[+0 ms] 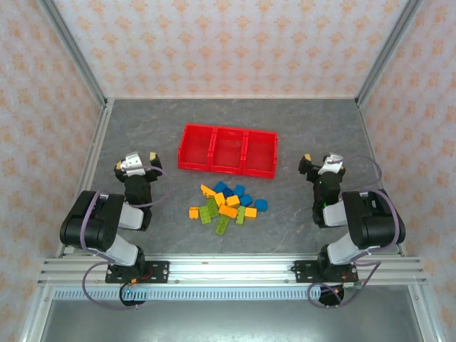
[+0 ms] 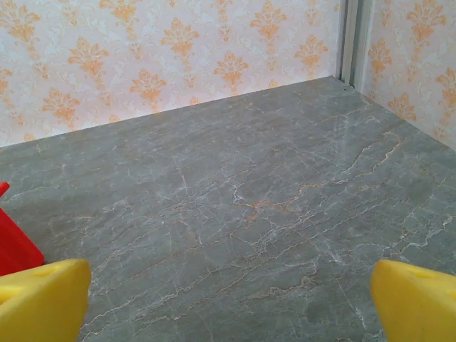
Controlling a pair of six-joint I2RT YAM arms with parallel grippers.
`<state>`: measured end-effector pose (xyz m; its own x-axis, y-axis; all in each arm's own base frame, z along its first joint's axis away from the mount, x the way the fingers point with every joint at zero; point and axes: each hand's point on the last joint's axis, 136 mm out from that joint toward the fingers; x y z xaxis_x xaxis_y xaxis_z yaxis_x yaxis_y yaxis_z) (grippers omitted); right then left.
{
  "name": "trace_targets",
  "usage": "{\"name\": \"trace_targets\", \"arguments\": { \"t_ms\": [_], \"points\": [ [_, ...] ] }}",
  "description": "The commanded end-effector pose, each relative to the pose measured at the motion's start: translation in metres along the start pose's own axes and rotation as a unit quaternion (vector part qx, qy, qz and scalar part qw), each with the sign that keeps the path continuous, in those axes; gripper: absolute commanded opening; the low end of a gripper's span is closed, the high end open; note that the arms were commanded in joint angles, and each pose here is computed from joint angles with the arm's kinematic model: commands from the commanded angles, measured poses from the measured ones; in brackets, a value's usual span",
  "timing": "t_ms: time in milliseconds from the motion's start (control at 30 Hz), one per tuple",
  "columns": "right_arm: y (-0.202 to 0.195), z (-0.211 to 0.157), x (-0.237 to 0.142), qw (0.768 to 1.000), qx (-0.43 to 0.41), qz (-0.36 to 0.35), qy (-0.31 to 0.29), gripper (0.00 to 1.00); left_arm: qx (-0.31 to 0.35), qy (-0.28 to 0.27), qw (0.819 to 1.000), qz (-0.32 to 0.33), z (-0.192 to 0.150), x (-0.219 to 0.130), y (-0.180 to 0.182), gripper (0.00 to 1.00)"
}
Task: Sort the legos into containers by color
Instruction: Pick up the lego from the bottom-center of the table.
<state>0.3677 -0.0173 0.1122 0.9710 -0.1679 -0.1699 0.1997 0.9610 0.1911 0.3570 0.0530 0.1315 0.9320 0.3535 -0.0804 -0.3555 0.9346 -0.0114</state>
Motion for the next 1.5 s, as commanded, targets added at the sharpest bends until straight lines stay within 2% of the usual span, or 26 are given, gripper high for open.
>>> {"name": "trace_targets", "arguments": {
  "t_ms": [0, 1000, 1067, 1167, 1233, 1267, 1333, 1400, 1467],
  "points": [
    [0.002, 0.013, 0.003, 1.000, -0.001, 0.004, -0.017, 1.00, -0.004, -0.013, 1.000, 0.006, 0.006, 0.001, 0.001, 1.00],
    [0.000, 0.014, 0.002, 1.000, 0.002, 0.000, -0.021, 1.00, -0.002, -0.008, 1.000, -0.018, 0.005, 0.004, -0.005, 0.99],
    [-0.002, 0.017, -0.003, 0.999, 0.002, -0.016, -0.035, 1.00, 0.000, -0.016, 1.000, -0.022, 0.008, -0.001, -0.007, 0.99],
    [-0.013, 0.040, -0.026, 0.994, 0.017, -0.068, -0.085, 1.00, 0.008, -0.069, 0.998, -0.005, 0.030, -0.027, -0.006, 0.99],
    [-0.020, 0.051, -0.028, 0.991, 0.073, -0.094, -0.066, 1.00, 0.025, -0.078, 0.997, 0.010, 0.047, -0.042, -0.012, 0.99],
    [-0.026, 0.050, -0.028, 0.988, 0.102, -0.104, -0.050, 1.00, 0.020, -0.066, 0.998, 0.007, 0.051, -0.043, -0.016, 0.99],
    [-0.030, 0.066, -0.038, 0.981, 0.148, -0.109, -0.068, 1.00, -0.054, -0.027, 0.998, 0.015, 0.066, -0.041, -0.015, 0.99],
    [-0.042, 0.066, -0.044, 0.956, 0.258, -0.129, -0.057, 1.00, -0.123, -0.002, 0.992, 0.025, 0.083, -0.043, -0.011, 0.99],
    [-0.020, 0.073, -0.044, 0.957, 0.283, -0.056, -0.021, 1.00, -0.176, 0.008, 0.984, -0.001, 0.092, -0.051, -0.016, 0.99]
  ]
}}
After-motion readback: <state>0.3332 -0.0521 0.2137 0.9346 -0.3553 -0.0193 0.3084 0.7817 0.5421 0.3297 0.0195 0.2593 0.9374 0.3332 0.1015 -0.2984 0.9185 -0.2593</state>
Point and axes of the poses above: each hand's point on the last joint's axis, 136 mm out from that joint toward the fingers, its own x axis out along the fingers, its own y axis along the line the jaws close on, z = x × y, and after that the axes turned 3 degrees about x, right-handed
